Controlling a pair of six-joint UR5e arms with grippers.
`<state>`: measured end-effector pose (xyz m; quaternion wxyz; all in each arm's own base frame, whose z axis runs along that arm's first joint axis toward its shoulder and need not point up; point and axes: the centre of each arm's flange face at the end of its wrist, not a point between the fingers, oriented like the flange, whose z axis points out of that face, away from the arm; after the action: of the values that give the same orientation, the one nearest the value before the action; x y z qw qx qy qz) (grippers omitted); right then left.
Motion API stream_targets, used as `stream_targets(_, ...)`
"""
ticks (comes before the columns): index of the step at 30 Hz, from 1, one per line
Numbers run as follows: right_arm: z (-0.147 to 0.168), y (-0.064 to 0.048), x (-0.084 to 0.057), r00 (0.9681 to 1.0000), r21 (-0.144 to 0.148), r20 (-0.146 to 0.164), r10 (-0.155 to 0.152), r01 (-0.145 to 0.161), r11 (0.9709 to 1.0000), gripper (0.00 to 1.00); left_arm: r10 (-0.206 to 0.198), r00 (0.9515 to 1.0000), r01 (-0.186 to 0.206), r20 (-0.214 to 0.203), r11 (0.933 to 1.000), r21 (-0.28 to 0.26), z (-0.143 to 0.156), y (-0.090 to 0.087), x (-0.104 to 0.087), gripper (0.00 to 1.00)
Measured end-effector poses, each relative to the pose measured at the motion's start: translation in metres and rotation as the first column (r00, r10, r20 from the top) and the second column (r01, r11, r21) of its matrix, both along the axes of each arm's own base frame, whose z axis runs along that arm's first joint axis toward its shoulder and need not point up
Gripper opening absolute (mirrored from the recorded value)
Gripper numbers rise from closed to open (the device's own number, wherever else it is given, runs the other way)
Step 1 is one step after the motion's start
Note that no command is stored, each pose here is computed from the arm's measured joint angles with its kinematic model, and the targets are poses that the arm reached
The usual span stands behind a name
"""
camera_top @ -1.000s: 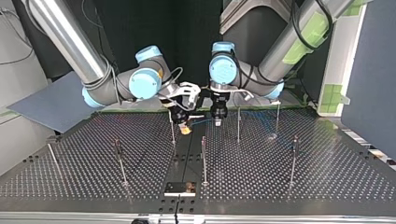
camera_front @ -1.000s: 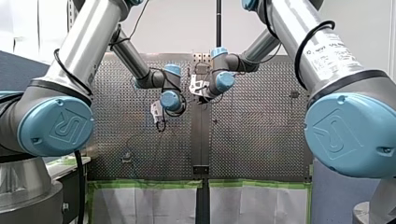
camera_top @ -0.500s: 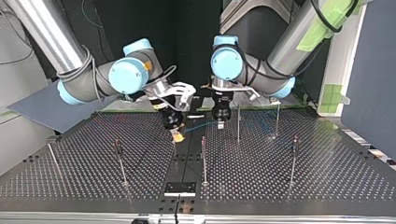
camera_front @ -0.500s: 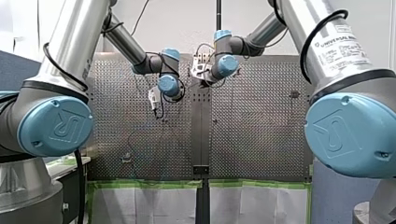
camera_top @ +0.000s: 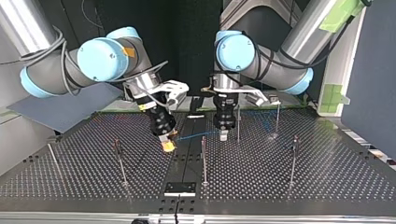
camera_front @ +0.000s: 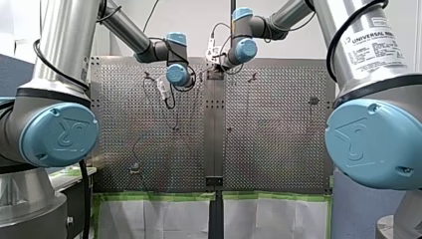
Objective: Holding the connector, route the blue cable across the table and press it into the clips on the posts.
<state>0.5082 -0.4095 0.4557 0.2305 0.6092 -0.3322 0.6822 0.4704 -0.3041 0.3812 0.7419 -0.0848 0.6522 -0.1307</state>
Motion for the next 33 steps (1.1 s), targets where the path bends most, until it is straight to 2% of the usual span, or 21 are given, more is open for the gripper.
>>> stream_targets(4, 0.024, 0.009, -0.006, 0.9993, -0.022, 0.034, 0.011, -0.01, 0.9997, 0.0, -0.01, 0.9992, 0.01, 0.038, 0.9998, -0.018, 0.021, 0.006, -0.004, 0.0)
stream_targets(9, 0.033, 0.011, -0.01, 0.9988, -0.03, 0.048, 0.011, -0.01, 0.9995, 0.0, -0.022, 0.9992, 0.022, 0.035, 0.9997, -0.014, 0.023, 0.008, -0.005, 0.0)
stream_targets(17, 0.003, -0.001, -0.006, 0.9999, 0.012, 0.016, -0.005, 0.004, 0.9999, 0.0, -0.029, 0.9994, 0.029, 0.02, 0.9996, -0.008, 0.013, 0.009, -0.001, 0.0)
stream_targets(22, -0.015, -0.012, -0.005, 0.9999, 0.034, -0.002, -0.016, 0.016, 0.9993, 0.0, -0.066, 0.9977, 0.066, 0.012, 0.9978, 0.0, -0.003, 0.002, 0.008, 0.0)
stream_targets(27, -0.02, -0.019, -0.008, 0.9996, 0.04, -0.006, -0.027, 0.027, 0.9988, 0.0, -0.081, 0.9959, 0.082, 0.04, 0.9964, -0.018, -0.001, 0.002, 0.016, 0.0)
stream_targets(33, -0.021, -0.027, -0.013, 0.9992, 0.04, -0.003, -0.04, 0.04, 0.9984, 0.0, -0.075, 0.9954, 0.076, 0.06, 0.9967, -0.029, 0.007, 0.008, 0.028, 0.0)
